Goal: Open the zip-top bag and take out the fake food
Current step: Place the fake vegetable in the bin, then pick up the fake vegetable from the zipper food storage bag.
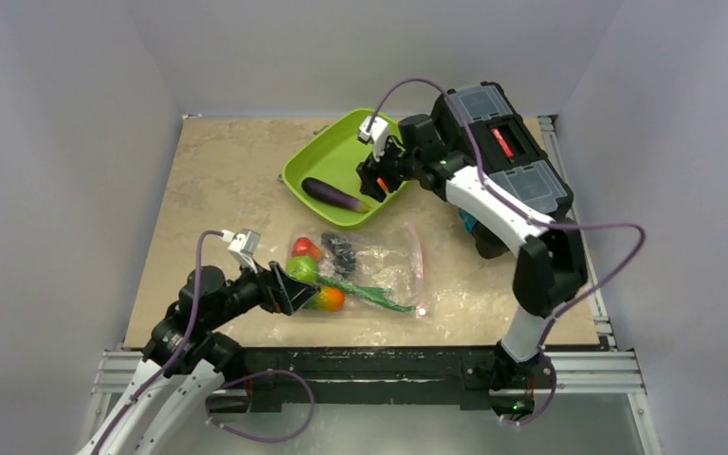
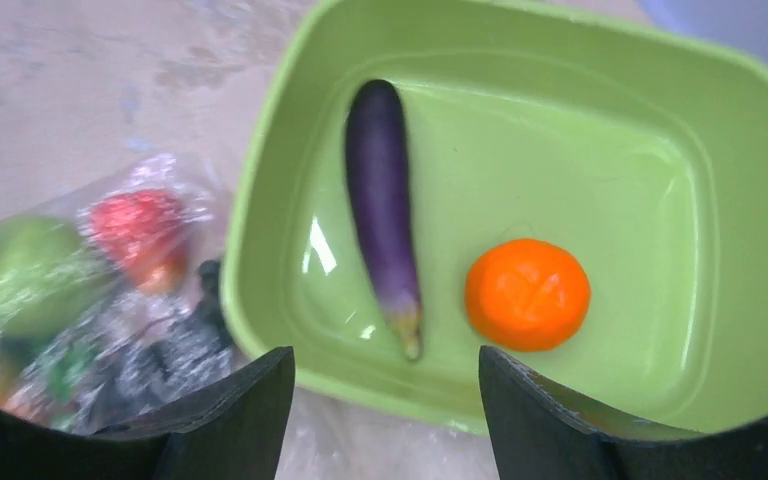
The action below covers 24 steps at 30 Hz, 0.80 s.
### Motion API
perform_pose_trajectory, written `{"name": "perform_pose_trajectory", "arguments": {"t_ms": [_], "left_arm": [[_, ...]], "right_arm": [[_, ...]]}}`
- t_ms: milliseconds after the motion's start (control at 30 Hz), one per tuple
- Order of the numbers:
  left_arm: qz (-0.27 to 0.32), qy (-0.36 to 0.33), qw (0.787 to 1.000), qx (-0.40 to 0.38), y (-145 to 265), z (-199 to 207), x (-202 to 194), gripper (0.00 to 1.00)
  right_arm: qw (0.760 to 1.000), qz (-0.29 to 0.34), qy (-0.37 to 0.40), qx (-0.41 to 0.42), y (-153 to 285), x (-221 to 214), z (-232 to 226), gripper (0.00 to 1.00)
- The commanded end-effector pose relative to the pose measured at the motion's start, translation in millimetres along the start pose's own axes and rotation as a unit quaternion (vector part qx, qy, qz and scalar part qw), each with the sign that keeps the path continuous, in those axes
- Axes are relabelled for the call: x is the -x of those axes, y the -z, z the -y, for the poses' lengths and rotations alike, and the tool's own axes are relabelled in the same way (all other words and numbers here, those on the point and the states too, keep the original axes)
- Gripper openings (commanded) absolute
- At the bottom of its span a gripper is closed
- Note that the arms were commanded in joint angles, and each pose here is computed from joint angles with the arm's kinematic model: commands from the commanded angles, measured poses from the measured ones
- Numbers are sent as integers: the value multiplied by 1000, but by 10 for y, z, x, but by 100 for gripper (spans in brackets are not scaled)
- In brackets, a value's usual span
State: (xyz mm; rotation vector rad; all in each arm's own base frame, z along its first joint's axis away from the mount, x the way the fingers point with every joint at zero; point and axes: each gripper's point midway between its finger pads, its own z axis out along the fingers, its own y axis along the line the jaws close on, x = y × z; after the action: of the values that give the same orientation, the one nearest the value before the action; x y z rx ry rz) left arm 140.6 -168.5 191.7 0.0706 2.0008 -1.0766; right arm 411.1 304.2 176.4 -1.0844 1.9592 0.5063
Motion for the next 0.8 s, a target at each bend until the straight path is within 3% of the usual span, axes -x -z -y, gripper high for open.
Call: {"name": "perform_pose_trajectory", "arguments": {"t_ms": [0,233,767], "left_arm": [[-6,0,998,-56,-32,219,34,97],[-33,-10,997,-63,-88,246,-64,94],[-62,-52,996,-27,-308,215,-234,92]], "right_arm": [[989,104,94,47,671,452,-344,68],[974,143,156,86,1386,196,-689,74],[987,28,122,99,1785,-1108,-872,70]]}}
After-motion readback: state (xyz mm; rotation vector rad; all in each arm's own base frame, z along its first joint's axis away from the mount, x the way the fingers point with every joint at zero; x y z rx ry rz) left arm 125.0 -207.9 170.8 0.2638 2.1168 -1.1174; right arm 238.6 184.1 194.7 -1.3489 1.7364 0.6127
